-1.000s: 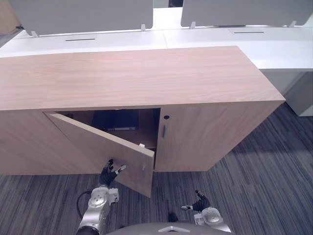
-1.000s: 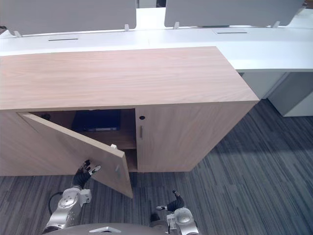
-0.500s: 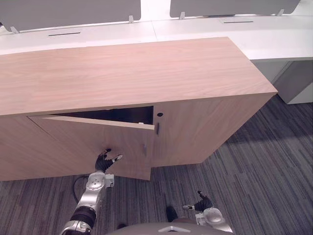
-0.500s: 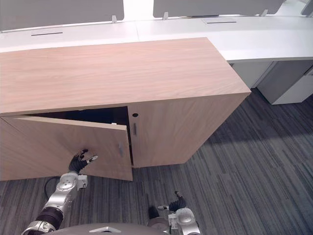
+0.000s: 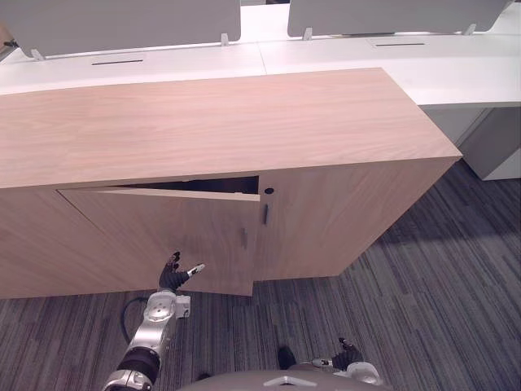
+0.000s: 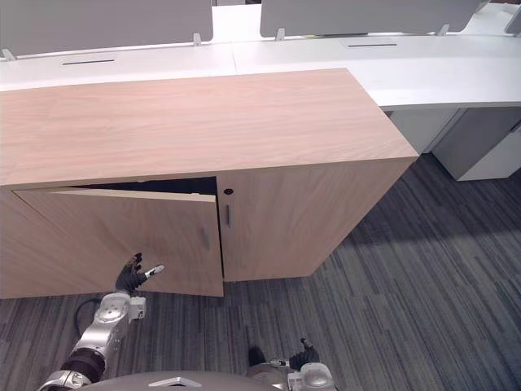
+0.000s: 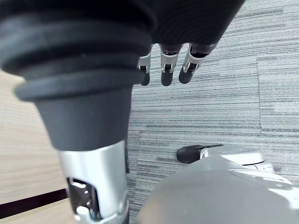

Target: Walk over to the cabinet, pick up the folder, carry it to the office cabinet, place the folder inside the office cabinet, then close the office cabinet door

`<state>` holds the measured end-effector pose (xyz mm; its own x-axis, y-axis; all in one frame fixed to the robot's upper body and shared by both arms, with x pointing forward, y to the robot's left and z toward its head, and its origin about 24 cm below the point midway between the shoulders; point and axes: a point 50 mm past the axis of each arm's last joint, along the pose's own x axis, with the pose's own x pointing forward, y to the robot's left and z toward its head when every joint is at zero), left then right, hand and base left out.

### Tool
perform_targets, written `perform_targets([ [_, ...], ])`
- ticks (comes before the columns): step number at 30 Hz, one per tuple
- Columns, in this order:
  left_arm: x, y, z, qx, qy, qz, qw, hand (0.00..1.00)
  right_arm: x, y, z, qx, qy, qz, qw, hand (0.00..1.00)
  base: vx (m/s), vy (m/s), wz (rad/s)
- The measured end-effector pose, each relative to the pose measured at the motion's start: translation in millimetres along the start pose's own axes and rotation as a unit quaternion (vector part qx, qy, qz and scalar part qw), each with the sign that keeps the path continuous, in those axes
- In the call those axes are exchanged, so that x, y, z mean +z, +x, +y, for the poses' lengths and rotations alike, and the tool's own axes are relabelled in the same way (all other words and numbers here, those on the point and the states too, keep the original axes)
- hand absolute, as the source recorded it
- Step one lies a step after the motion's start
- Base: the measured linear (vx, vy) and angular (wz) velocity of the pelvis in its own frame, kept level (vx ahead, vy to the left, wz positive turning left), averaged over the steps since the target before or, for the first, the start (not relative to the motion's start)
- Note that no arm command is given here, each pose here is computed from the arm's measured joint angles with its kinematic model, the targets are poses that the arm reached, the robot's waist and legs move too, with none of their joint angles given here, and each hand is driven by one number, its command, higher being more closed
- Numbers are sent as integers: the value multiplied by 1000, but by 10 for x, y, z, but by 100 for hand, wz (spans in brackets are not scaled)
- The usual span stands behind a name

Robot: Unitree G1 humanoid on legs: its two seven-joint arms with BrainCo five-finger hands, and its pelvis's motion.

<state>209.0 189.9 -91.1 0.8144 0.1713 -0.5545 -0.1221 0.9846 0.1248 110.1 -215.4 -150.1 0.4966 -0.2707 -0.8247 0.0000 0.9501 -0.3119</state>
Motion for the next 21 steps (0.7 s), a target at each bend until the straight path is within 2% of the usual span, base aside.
perform_targets([
  [5, -439, -141, 70, -5, 26, 76, 997, 0, -41, -5, 29, 3, 3, 9, 1000, 0, 0, 0, 0],
  [12, -1205, -534, 290, 7, 74, 233, 970, 0, -108, 7, 21, 1, 20, 32, 999, 0, -11, -7, -4],
  [21, -1493, -794, 386, 34, 54, 292, 954, 0, -144, 4, -3, -5, 54, 42, 998, 0, -13, -4, -6],
])
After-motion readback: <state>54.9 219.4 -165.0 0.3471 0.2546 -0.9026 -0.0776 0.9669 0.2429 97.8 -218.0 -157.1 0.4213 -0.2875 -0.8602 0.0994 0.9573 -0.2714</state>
